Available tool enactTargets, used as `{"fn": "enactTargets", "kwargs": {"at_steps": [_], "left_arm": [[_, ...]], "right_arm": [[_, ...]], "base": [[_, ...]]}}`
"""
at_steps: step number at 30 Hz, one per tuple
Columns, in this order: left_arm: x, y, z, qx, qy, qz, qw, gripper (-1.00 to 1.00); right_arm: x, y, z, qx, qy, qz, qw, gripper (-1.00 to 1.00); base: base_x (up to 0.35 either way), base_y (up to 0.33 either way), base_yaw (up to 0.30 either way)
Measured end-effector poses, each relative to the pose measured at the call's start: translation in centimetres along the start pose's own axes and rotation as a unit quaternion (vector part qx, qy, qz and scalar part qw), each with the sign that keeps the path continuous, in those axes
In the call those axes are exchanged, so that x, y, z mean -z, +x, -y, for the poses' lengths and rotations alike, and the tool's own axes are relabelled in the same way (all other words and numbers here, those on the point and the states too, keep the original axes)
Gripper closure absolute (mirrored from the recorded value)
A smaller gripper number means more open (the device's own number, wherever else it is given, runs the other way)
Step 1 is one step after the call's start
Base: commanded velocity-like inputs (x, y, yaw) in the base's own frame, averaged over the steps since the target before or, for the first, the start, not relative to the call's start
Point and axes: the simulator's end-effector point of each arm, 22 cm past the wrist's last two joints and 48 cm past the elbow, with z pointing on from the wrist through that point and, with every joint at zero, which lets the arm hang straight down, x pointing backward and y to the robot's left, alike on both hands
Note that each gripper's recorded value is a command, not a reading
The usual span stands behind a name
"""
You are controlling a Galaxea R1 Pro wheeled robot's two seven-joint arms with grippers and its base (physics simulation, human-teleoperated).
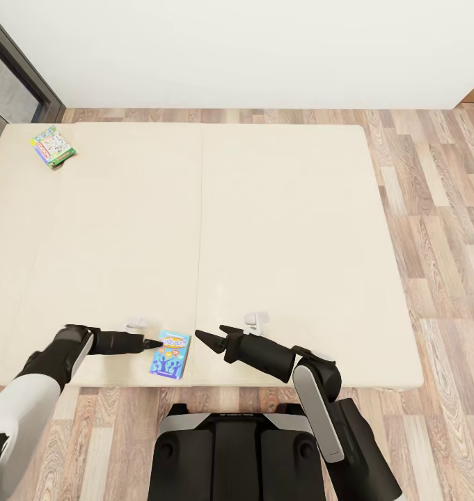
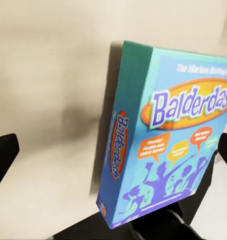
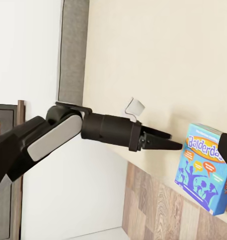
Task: Put all the toys in the child's room - the three board games (two on the bed and one on the table), the two jigsaw puzzles on the table, and the tennis ball on the table - inside the toy box on the table in the child's room.
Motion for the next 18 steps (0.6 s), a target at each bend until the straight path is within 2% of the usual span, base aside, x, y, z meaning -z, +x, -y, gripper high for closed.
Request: {"fn": "enactTargets", "kwargs": {"at_steps": [10, 18], "left_arm": [[-1.1, 0.0, 2.5, -0.002, 0.032, -0.002, 0.9995, -1.0], [-1.5, 0.1, 3.2, -0.002, 0.039, -0.004, 0.9992, -1.0]], "right_arm": [[0.0, 0.0, 0.0, 0.0, -0.001, 0.0, 1.0, -1.0], [0.0, 0.0, -0.1, 0.0, -0.002, 0.0, 1.0, -1.0]], "base": [[0.0, 0.0, 0.0], [0.0, 0.0, 0.0]]}}
